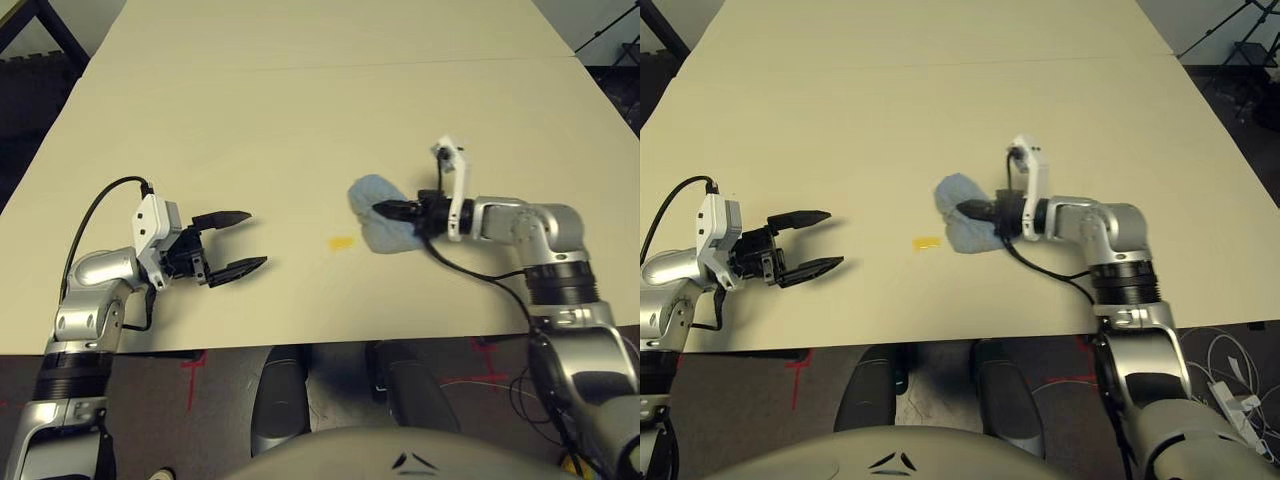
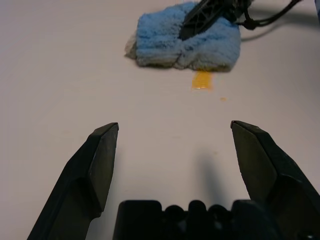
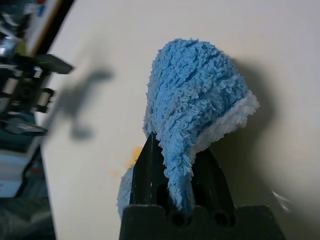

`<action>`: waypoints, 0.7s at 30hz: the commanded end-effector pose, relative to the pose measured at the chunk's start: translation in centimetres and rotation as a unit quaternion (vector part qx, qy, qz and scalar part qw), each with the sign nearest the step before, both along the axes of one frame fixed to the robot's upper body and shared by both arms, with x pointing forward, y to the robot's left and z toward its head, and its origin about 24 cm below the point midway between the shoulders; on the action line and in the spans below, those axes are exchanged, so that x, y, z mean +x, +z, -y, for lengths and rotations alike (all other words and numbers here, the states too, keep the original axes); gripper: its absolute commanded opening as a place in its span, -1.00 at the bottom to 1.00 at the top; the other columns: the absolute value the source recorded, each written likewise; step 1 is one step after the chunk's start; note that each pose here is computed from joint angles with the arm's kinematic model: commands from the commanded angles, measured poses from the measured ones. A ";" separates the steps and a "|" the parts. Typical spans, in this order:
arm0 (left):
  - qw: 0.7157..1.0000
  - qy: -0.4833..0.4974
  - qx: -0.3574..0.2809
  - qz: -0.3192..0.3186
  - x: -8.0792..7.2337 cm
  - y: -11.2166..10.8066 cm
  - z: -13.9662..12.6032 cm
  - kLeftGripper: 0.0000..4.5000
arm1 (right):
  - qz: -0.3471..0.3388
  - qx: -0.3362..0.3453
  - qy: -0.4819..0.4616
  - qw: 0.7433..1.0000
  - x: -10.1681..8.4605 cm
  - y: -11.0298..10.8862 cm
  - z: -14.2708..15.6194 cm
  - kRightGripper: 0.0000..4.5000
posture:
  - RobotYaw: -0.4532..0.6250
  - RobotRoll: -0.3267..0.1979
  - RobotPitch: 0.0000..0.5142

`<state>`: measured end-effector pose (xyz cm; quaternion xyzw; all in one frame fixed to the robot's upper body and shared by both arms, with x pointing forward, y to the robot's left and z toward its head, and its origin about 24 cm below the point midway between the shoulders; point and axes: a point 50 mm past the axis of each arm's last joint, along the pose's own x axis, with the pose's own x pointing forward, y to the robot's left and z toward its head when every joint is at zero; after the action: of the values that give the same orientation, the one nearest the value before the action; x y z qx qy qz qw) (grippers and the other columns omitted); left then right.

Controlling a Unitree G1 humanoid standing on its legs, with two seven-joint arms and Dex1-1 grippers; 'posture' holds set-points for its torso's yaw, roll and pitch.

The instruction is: Wipe the water off the table with a rag.

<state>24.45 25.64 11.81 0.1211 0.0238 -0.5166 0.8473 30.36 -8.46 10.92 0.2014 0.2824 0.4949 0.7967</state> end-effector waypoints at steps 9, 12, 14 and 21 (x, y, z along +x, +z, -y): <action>1.000 0.001 0.001 -0.006 -0.6 -0.1 0.2 1.00 | -0.063 0.013 0.103 0.993 -3.7 -1.9 -6.9 -0.95 | 0.35 0.25 -0.05; 1.000 0.001 0.001 -0.008 -0.6 -0.2 0.1 1.00 | -0.059 0.004 0.081 0.995 -2.9 -1.9 -5.1 -0.95 | 0.34 0.25 -0.04; 1.000 0.000 0.001 -0.009 -0.6 -0.2 0.2 1.00 | -0.055 -0.001 0.065 0.996 -2.4 -1.7 -3.7 -0.95 | 0.33 0.25 -0.04; 1.000 -0.004 0.001 -0.011 -0.3 -0.4 0.3 1.00 | -0.036 -0.039 0.014 0.998 -1.2 -0.4 3.2 -0.95 | 0.29 0.25 -0.03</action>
<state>24.19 25.49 11.68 0.1188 0.0275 -0.5146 0.8487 29.13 -9.52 11.51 0.1805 0.3077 0.5262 0.7719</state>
